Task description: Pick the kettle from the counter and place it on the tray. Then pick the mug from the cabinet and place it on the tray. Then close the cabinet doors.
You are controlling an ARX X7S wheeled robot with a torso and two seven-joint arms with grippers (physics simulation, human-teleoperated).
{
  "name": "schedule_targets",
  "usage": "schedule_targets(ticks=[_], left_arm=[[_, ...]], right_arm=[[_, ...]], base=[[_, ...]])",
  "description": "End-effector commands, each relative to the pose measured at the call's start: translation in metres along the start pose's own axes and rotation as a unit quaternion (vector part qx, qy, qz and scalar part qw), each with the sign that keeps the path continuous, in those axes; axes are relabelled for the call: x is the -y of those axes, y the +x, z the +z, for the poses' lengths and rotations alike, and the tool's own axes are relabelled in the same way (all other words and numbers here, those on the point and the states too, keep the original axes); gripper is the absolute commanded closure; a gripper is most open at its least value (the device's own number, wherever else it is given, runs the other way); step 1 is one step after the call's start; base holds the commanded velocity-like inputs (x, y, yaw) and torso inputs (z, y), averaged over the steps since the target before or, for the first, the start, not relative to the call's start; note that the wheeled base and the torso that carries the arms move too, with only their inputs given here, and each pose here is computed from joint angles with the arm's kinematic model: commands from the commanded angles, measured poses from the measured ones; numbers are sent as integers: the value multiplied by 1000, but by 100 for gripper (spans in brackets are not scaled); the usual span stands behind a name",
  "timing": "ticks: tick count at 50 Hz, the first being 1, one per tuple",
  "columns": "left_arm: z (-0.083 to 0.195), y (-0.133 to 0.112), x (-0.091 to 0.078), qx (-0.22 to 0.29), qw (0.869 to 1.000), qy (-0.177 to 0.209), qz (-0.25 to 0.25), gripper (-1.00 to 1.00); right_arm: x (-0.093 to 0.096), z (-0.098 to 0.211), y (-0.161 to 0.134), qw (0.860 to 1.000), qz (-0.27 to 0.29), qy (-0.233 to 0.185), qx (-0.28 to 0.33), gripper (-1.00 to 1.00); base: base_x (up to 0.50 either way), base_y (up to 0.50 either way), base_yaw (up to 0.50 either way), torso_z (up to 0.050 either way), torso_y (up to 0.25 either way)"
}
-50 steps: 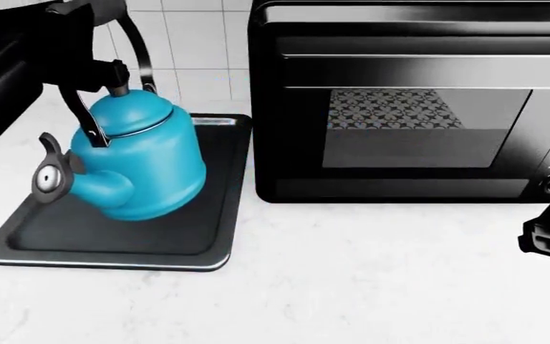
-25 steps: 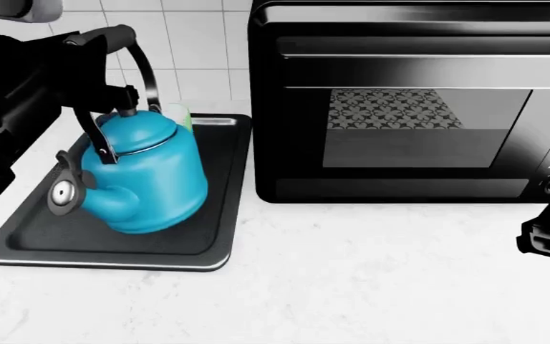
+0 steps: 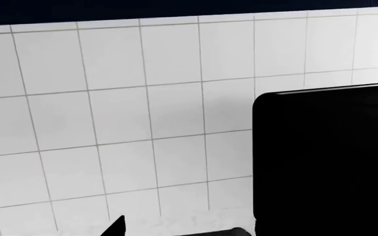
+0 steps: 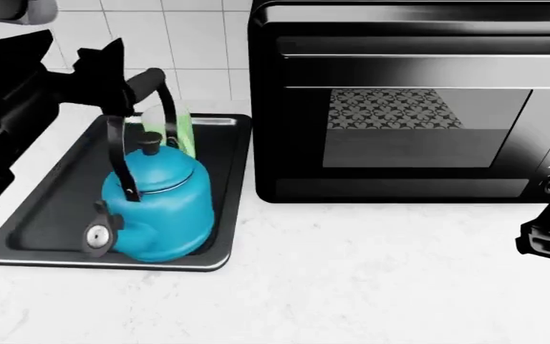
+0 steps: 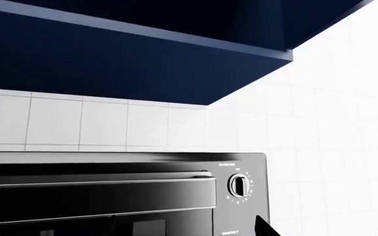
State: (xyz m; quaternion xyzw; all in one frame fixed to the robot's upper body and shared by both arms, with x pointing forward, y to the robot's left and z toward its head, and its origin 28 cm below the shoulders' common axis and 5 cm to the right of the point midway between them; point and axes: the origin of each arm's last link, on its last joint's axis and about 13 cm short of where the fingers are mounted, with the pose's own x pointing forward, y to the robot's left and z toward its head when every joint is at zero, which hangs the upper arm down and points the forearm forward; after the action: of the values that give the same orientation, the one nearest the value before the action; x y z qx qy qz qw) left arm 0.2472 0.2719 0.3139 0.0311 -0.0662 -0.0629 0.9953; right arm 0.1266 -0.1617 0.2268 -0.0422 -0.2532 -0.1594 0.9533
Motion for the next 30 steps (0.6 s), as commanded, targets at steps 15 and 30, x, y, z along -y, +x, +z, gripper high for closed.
schedule_targets(ticks=[15,30], left_arm=[[32,-22,7,119,992,-32,-22,-100],[18,-86,32,266,962,-55,-13,-100]], right_arm=[[0,-1,0,1000,4,1,-2,-100],[-5,-6,-6,999,28,14,-9,-100]], base=[[0,0,0,0,0],[0,0,0,0,0]])
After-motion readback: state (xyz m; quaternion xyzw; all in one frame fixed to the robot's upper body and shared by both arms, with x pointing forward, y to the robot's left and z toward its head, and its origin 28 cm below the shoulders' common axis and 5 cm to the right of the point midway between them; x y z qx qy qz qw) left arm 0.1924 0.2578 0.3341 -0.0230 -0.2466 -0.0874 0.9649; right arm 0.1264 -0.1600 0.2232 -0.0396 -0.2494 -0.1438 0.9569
